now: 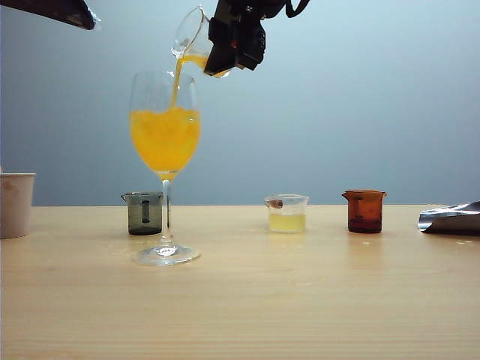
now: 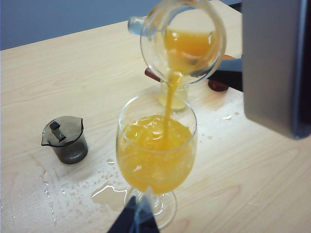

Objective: Pick up the second measuring cup from the left, pour the orange juice inside into the goblet, and finally put the measuring cup back in its original place.

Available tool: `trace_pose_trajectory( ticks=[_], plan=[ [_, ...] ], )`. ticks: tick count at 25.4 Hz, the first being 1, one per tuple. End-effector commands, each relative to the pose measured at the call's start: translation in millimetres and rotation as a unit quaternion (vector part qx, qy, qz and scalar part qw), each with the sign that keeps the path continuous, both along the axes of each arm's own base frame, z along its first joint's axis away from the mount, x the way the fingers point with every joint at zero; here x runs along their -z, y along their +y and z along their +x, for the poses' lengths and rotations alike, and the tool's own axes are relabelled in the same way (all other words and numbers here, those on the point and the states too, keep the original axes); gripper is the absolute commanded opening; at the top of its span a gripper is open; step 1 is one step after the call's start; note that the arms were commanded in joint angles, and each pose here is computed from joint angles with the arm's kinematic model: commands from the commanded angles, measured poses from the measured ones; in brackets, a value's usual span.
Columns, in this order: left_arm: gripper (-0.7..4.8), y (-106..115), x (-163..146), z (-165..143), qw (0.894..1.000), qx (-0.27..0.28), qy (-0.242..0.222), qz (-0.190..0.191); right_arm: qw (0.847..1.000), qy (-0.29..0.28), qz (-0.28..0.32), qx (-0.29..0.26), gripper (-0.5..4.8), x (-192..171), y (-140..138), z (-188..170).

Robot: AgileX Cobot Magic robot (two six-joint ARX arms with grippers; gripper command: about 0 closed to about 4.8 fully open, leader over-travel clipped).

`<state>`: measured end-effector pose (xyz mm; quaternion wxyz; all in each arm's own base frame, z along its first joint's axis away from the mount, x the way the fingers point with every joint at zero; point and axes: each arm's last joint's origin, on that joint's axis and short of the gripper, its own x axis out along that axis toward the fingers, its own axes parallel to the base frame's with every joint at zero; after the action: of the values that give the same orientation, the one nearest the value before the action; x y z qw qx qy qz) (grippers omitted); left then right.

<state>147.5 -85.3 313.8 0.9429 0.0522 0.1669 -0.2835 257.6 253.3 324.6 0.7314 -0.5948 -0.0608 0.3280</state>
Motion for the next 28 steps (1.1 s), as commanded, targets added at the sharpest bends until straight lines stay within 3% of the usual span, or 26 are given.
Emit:
trace_pose_trajectory(
  ticks=[1, 18, 28],
  plan=[
    [-0.05, 0.2, -1.3, -0.4, 1.0, -0.001, -0.002, -0.002, 1.0, -0.024, 0.006, -0.005, 1.15, -8.6, 0.1, -1.8],
    [-0.05, 1.0, 3.1, -1.9, 1.0, -0.001, 0.019, 0.01, 0.997, -0.07, -0.004, -0.011, 1.15, -14.6, 3.8, -3.6],
    [-0.05, 1.0, 3.2, -2.0, 1.0, -0.001, 0.02, 0.011, 0.992, -0.111, -0.052, -0.026, 1.15, -15.7, 3.9, -3.4]
  ],
)
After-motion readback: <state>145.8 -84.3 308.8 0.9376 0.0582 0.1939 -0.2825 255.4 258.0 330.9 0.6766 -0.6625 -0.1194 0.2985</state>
